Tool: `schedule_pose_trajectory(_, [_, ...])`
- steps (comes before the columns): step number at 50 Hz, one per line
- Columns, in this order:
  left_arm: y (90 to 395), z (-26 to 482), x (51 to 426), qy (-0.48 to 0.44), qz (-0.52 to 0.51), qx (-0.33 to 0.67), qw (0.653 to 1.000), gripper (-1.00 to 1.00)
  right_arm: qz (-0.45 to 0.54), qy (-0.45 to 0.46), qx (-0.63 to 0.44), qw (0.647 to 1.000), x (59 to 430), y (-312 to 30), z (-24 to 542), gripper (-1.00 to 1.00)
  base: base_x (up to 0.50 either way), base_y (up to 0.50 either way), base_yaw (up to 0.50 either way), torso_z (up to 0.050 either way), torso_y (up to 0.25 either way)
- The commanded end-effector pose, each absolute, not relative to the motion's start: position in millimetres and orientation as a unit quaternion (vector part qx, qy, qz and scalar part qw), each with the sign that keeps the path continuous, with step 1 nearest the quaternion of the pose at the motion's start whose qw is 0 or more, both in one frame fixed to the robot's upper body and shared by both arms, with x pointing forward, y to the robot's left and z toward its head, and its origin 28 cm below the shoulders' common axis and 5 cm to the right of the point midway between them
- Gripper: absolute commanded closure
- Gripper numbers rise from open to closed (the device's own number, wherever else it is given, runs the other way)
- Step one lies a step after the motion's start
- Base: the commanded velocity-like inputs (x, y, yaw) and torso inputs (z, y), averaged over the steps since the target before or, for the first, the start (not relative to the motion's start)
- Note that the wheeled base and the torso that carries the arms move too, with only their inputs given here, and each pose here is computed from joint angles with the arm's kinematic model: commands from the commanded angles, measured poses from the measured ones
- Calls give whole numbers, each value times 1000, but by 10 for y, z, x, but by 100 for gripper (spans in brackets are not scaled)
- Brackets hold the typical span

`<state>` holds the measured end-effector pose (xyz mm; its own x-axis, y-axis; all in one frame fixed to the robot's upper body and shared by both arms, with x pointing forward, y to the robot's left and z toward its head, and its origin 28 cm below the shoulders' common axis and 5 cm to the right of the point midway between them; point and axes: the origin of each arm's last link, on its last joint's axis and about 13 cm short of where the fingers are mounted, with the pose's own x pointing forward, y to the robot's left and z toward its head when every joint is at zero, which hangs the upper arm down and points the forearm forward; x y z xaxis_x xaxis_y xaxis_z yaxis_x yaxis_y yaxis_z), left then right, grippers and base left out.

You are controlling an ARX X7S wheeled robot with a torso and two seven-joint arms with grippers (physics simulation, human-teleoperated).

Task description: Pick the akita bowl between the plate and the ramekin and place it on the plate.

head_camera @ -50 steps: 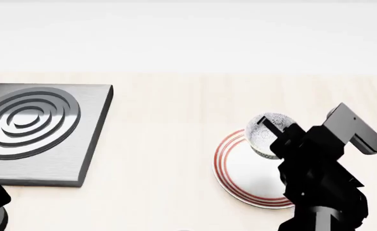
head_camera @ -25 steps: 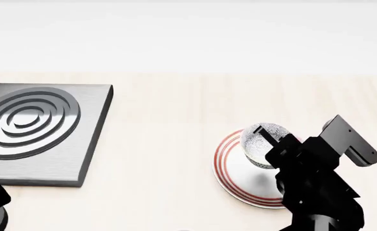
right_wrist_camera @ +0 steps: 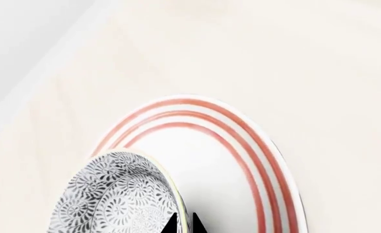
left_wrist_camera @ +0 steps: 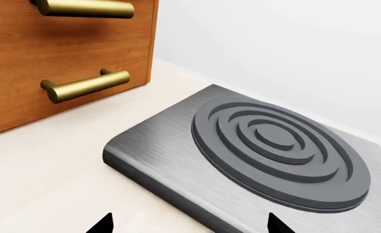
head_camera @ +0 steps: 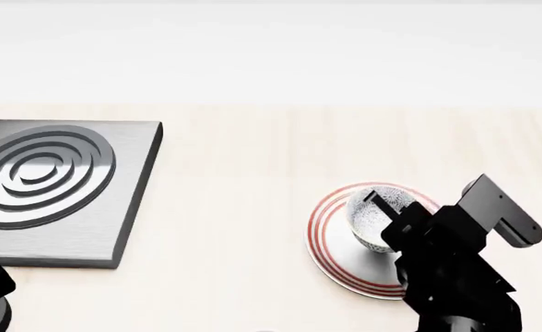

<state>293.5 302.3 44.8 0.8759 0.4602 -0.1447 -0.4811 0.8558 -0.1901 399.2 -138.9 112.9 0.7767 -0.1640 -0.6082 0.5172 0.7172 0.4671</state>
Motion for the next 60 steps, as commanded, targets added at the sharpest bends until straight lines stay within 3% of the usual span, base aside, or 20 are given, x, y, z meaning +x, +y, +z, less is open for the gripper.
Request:
schedule_pose_trajectory(1, [3023, 448, 2935, 47, 245, -111, 962, -100, -189, 271, 323, 887, 3997, -1392, 1142, 100, 0, 0, 0, 0, 0])
schedule_pose_trajectory(16, [3023, 448, 2935, 47, 245, -111, 962, -100, -184, 274, 305, 893, 3993, -1389, 1139, 100, 0, 0, 0, 1, 0])
schedule_pose_trajectory(17, [3023, 448, 2935, 47, 245, -111, 962, -100, -183, 274, 308, 892, 3990, -1394, 1134, -100, 0, 0, 0, 0, 0])
schedule_pose_trajectory(36, [3023, 436, 2937, 47, 245, -109, 962, -100, -158, 276, 252, 914, 4017, -1359, 1215, -100, 0, 0, 0, 0, 0])
schedule_pose_trajectory(60, [3022, 435, 2936, 45, 246, -107, 962, -100, -165, 215, 165, 948, 4123, -1417, 1486, -100, 0, 0, 0, 0, 0])
